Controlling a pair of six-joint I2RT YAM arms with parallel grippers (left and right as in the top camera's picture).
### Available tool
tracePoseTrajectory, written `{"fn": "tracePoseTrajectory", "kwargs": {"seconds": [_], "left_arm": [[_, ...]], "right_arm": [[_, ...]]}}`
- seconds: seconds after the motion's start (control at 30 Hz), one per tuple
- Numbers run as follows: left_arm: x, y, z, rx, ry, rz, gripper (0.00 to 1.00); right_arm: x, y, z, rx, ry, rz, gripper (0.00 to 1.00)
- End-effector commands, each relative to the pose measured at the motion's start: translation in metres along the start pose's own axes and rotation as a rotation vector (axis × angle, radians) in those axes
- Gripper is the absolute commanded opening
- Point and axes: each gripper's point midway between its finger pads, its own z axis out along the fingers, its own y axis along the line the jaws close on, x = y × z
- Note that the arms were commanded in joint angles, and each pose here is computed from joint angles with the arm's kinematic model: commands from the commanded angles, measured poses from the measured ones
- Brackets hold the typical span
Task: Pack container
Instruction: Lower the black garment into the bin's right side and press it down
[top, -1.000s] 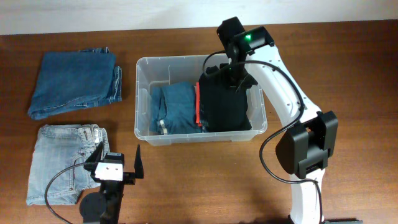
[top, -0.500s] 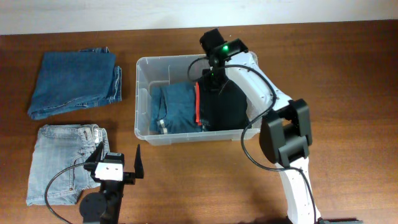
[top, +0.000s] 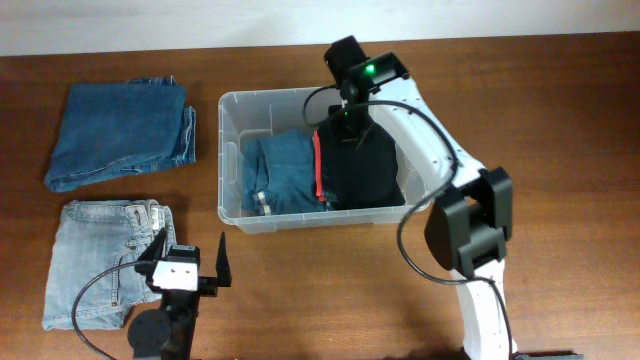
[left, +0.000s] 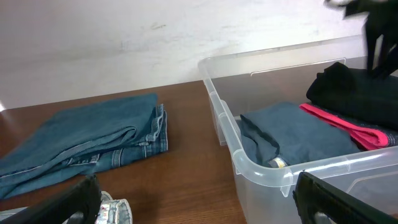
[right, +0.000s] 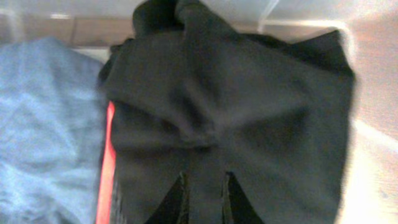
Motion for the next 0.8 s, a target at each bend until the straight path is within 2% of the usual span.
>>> {"fn": "tracePoseTrajectory", "kwargs": {"seconds": [0.0, 0.27, 0.57, 0.67, 0.77], "left_arm": [[0.002, 0.002, 0.0, -0.012, 0.003, 0.016, 1.0], [0.002, 0.002, 0.0, -0.012, 0.003, 0.016, 0.99], [0.002, 0.002, 0.0, -0.012, 0.003, 0.016, 0.99], [0.002, 0.002, 0.0, -0.012, 0.003, 0.016, 0.99], [0.002, 0.002, 0.0, -0.012, 0.003, 0.016, 0.99]], "right_arm": [[0.006, -0.003, -0.034, 0.008, -0.021, 0.003, 0.12], [0.058, -0.019, -0.01, 0.087, 0.186, 0.018, 0.12], [0.096, -0.027, 0.041, 0.098, 0.307, 0.033, 0.12], [0.099, -0.028, 0.044, 0.101, 0.315, 0.034, 0.11], [0.094, -0.026, 0.04, 0.093, 0.296, 0.033, 0.04]]}}
